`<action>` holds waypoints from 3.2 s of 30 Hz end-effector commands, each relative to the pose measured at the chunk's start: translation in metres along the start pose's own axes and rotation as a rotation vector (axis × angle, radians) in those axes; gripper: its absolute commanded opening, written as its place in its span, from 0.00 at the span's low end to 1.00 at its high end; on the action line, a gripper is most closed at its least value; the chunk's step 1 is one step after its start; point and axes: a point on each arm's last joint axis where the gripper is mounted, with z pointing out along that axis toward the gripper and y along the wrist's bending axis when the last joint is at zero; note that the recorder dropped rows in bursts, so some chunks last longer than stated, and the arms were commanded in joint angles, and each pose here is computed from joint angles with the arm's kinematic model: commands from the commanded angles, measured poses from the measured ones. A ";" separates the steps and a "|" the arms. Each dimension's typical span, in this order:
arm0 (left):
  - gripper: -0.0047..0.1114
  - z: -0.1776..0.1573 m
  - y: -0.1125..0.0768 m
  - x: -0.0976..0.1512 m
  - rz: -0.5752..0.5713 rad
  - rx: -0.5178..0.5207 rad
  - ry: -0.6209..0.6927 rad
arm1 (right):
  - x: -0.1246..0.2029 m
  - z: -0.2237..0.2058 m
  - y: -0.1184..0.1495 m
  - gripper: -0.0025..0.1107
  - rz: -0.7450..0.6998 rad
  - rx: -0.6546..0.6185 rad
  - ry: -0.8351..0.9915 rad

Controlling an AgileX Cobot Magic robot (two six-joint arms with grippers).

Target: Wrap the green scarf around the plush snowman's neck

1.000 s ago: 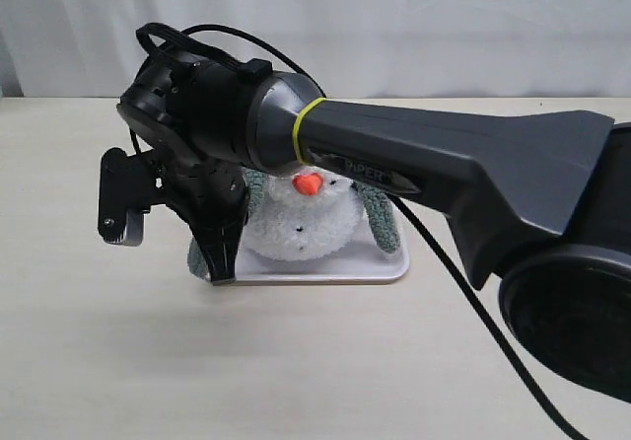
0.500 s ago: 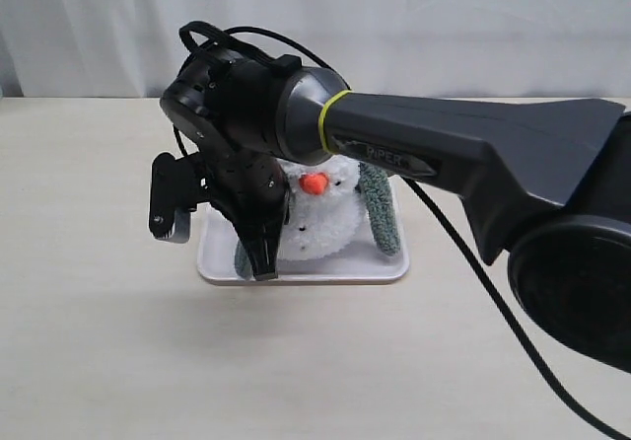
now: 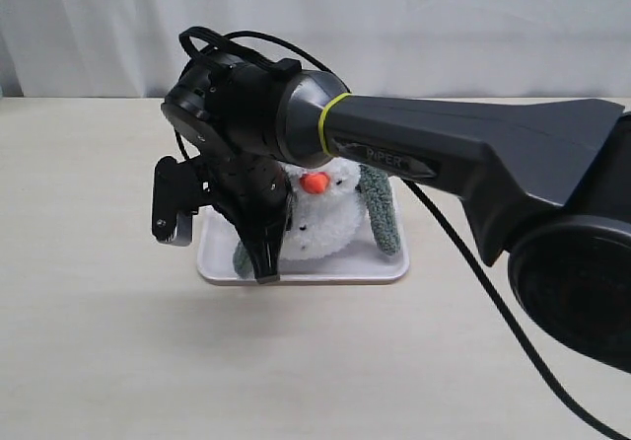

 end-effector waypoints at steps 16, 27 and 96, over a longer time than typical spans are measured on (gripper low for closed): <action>0.04 0.000 0.000 0.000 -0.005 -0.003 -0.008 | 0.003 -0.052 0.006 0.46 0.176 -0.117 -0.204; 0.04 0.000 0.000 0.000 -0.005 -0.003 -0.008 | 0.043 -0.109 -0.024 0.33 0.549 -0.012 -0.354; 0.04 0.000 0.000 0.000 -0.005 -0.003 -0.008 | 0.183 0.008 -0.004 0.49 0.991 -0.066 -0.464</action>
